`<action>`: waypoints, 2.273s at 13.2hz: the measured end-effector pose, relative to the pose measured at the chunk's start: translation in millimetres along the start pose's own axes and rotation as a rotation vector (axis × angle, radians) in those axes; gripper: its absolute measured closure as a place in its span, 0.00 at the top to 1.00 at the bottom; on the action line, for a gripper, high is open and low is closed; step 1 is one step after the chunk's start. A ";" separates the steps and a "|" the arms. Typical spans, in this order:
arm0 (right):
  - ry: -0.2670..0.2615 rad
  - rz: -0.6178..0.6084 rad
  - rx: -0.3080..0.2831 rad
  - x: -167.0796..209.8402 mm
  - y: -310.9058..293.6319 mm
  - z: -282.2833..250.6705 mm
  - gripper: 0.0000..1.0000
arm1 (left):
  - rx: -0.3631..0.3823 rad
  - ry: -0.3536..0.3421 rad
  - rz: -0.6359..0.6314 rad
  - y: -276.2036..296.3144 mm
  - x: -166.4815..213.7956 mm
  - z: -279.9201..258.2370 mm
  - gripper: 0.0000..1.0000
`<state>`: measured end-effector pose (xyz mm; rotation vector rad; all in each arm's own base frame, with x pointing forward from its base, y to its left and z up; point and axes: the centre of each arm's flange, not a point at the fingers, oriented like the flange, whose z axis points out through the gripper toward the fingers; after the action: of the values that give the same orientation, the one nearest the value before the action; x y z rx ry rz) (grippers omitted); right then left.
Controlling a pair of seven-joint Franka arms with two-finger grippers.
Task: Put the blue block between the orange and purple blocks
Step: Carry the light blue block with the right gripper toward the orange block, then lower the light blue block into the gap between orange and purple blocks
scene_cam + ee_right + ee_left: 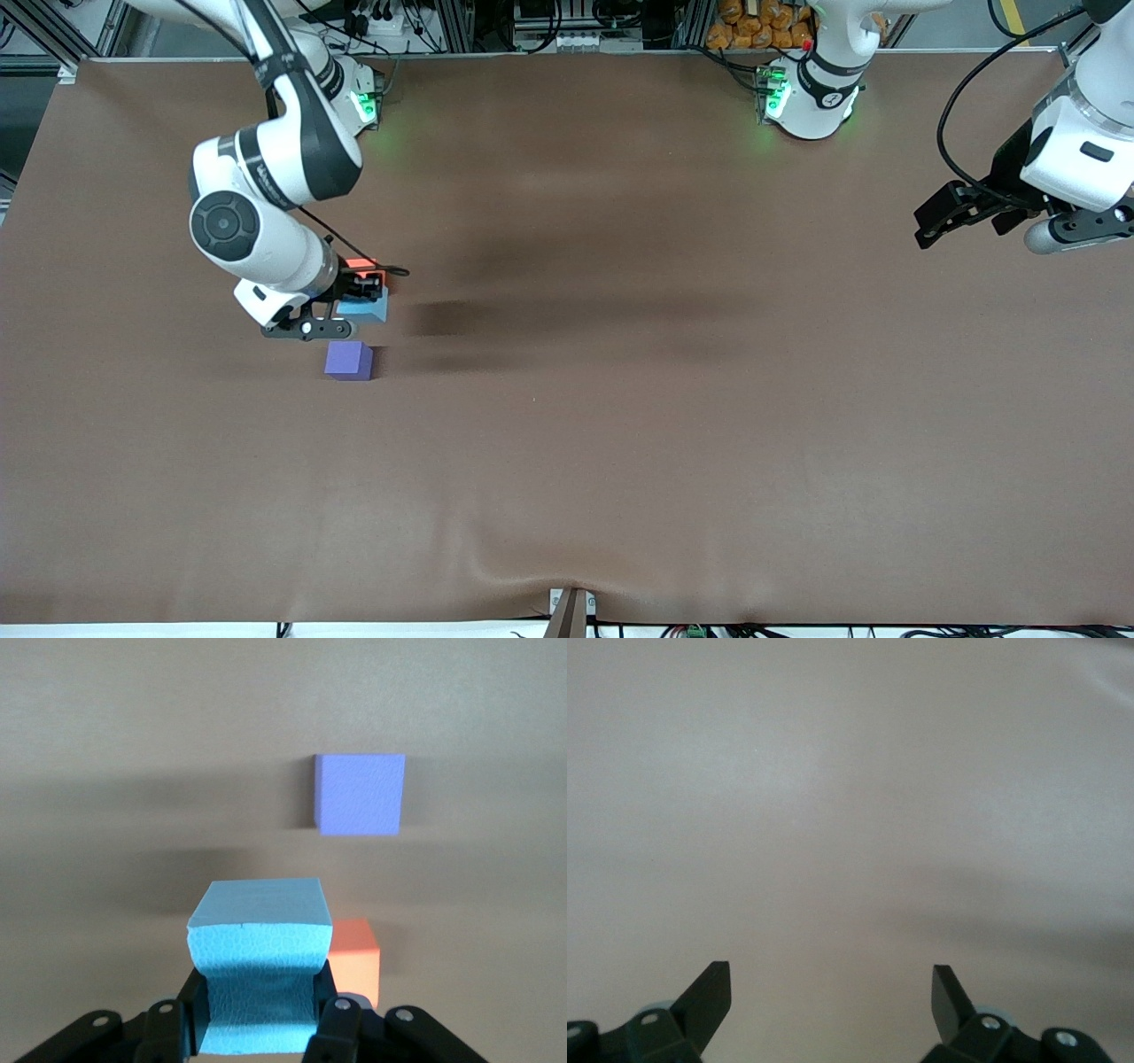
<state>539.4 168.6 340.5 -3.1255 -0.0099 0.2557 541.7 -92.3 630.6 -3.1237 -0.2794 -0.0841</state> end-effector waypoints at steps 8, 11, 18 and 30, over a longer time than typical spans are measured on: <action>-0.033 0.017 -0.006 -2.1 32.5 40.7 0.49 | -0.004 0.005 0.024 14.1 -0.3 5.2 1.00; -0.051 0.035 -0.008 3.1 43.9 55.7 0.49 | -0.004 0.006 0.025 14.4 0.3 5.8 1.00; -0.051 0.027 -0.014 3.2 44.0 76.6 0.49 | -0.005 0.006 0.032 18.6 -0.4 7.6 1.00; -0.024 0.036 -0.002 10.8 73.7 112.8 0.49 | -0.010 0.017 0.042 24.1 -0.9 7.0 1.00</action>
<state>532.1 95.5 227.0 -3.1270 0.0467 0.2932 545.5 -116.1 623.6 -3.1353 -0.2146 -0.1126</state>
